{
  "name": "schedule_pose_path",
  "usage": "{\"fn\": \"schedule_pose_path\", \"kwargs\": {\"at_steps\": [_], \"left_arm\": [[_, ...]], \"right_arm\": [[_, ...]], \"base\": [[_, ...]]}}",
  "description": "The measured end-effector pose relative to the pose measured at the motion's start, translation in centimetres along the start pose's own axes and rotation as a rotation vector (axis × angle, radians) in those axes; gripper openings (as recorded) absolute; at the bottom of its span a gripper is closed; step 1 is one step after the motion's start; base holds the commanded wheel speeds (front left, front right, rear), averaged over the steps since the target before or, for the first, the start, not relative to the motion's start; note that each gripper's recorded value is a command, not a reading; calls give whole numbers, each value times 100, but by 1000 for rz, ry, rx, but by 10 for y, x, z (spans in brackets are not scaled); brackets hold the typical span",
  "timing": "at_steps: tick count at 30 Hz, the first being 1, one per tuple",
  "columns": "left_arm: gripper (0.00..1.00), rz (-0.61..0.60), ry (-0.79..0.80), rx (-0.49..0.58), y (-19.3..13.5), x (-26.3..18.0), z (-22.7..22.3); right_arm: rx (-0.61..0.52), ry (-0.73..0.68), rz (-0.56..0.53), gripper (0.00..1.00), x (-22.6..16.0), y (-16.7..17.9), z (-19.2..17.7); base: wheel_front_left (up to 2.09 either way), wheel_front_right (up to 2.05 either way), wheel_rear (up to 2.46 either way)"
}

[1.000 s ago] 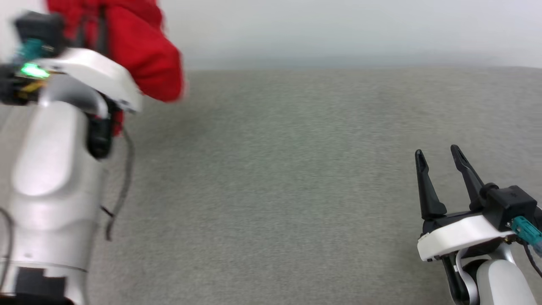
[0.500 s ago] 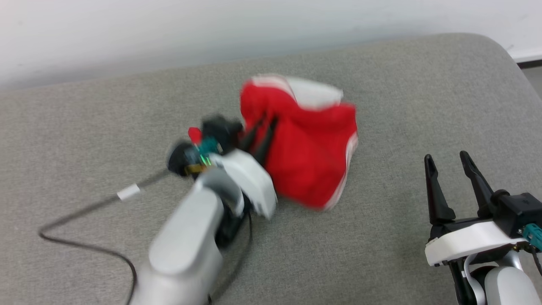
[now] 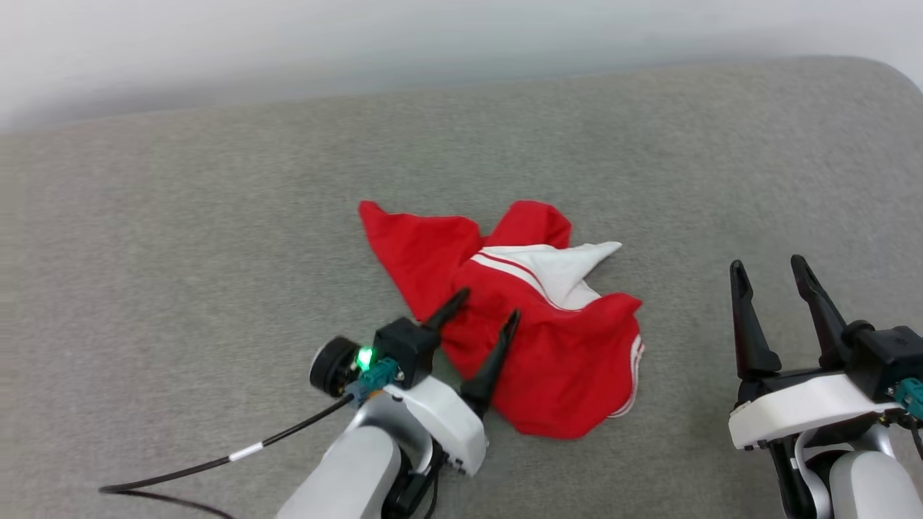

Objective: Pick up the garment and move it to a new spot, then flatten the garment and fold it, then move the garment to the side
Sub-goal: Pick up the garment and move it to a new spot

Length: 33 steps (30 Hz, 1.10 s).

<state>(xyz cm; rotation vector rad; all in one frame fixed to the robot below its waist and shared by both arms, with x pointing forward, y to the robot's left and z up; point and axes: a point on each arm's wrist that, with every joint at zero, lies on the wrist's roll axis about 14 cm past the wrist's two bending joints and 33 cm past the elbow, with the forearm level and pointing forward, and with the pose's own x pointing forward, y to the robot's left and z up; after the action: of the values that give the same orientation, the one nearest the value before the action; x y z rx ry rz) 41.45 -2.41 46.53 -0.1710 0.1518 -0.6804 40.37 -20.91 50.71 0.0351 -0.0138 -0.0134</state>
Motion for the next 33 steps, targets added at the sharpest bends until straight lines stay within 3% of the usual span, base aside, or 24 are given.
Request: {"fn": "schedule_pose_path", "kwargs": {"at_steps": [6, 10, 11, 13, 19, 24, 33], "left_arm": [[100, 81, -193, 46, 16, -7, 58], [100, 258, -304, 83, 57, -32, 96], [100, 258, -304, 83, 57, -32, 96], [100, 383, -332, 81, 85, -56, 103], [100, 582, -311, 95, 131, -110, 93], [100, 622, -258, 118, 134, -140, 74], [100, 569, -254, 145, 112, -144, 77]], "right_arm": [[1, -18, 36, 100, 5, 13, 8], [3, -32, 64, 100, 6, 23, 15], [3, -32, 64, 100, 6, 23, 15], [1, -31, 74, 100, 5, 27, 17], [0, -26, 85, 100, -2, 30, 19], [1, -10, 95, 100, -16, 33, 17], [8, -2, 98, 100, -33, 34, 18]], "base": [[0, 0, 0], [0, 0, 0], [0, 0, 0], [0, 0, 0], [0, 0, 0], [0, 0, 0], [0, 0, 0]]}}
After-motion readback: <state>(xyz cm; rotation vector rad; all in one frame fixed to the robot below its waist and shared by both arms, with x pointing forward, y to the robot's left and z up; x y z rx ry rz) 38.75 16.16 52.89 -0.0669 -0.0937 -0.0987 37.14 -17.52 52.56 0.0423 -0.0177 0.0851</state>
